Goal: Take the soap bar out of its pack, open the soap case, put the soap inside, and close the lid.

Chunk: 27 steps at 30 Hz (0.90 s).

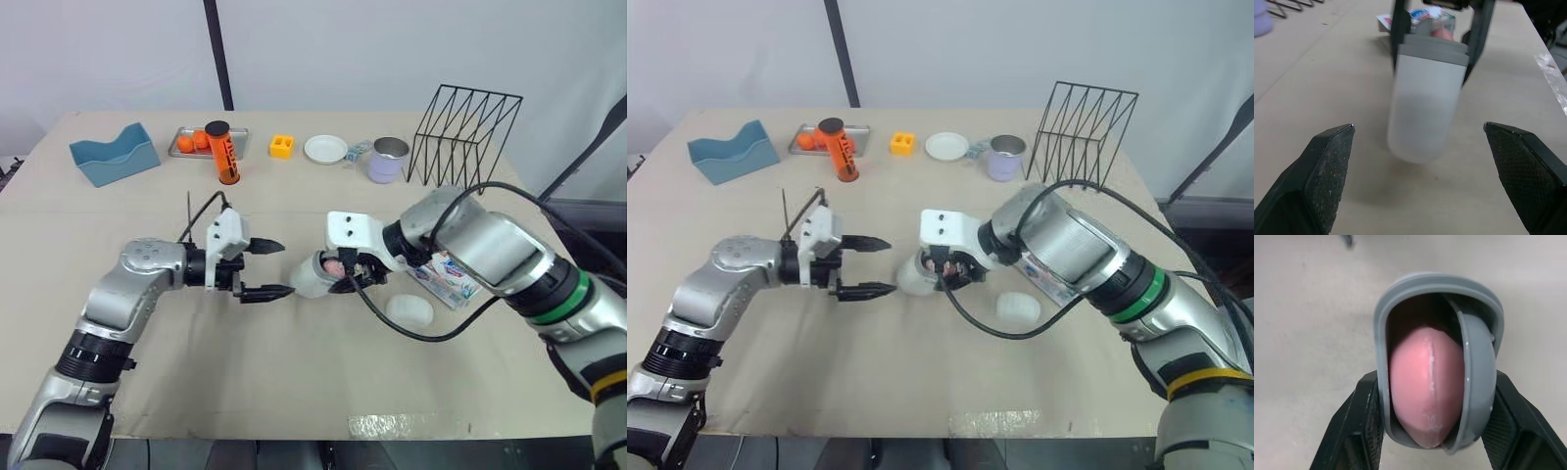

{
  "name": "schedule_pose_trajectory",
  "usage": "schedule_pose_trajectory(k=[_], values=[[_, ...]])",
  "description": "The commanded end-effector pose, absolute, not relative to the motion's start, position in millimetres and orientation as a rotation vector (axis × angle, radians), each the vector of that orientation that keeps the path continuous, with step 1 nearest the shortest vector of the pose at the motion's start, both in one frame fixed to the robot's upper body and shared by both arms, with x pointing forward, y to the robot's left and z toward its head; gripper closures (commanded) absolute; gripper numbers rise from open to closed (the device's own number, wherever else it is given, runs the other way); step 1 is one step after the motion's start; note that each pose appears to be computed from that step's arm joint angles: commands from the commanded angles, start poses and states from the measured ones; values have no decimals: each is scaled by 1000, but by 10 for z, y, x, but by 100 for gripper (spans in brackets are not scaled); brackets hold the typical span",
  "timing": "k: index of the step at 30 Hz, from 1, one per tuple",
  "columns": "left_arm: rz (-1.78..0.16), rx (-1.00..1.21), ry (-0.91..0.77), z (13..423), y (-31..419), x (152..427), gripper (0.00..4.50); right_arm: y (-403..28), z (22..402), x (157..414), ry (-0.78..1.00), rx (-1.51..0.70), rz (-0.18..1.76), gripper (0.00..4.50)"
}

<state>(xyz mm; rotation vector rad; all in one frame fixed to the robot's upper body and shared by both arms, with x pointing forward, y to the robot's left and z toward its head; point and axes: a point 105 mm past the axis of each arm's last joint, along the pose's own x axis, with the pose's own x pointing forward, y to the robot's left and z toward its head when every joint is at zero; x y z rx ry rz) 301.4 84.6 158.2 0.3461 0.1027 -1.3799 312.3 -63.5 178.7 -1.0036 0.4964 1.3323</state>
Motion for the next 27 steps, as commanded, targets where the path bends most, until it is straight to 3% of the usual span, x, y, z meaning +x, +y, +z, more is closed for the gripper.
schedule_pose_trajectory(k=[1,27], values=[[-1389,408,35,1736,731,2997,3,-621,1913,3149,463,-1125,1333,246],[-1326,376,37,1626,438,3004,3,-502,1860,3186,520,-1235,1338,246]])
